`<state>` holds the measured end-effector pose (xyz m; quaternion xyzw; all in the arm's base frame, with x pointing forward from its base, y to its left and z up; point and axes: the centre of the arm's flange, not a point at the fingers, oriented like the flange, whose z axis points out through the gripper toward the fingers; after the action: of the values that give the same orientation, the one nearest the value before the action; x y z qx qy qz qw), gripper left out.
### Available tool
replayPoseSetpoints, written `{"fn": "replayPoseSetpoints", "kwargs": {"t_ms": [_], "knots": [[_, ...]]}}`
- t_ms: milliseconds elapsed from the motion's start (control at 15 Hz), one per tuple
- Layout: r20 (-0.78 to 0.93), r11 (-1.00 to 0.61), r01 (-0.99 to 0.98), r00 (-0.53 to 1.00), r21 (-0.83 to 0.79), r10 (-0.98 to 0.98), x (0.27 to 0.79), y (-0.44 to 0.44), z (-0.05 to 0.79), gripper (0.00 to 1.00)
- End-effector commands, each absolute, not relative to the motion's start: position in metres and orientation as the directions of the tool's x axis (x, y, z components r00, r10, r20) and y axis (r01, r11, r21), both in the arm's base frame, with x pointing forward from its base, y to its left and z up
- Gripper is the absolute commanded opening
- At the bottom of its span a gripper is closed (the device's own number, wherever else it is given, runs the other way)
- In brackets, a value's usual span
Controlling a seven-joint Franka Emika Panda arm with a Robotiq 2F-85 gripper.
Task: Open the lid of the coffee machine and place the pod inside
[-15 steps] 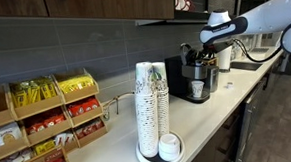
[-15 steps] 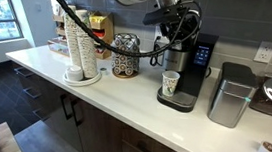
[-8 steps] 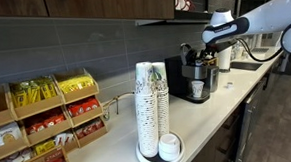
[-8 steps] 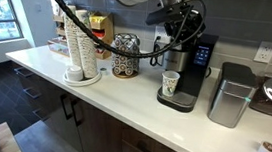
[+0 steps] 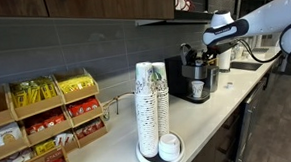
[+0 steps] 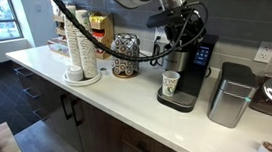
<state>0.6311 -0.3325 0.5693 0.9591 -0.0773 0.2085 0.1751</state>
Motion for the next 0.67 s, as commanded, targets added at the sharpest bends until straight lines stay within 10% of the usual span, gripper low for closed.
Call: {"fn": "replayPoseSetpoints", "kwargs": {"t_ms": [0,600], "knots": [[0.378,-0.934,-0.196,0.923,0.297,-0.073,0.6326,-0.3296,0.5605,1.00],[0.388,-0.944,-0.190,0.919,0.270,-0.074,0.6393,-0.3219,0.5595,1.00]]}}
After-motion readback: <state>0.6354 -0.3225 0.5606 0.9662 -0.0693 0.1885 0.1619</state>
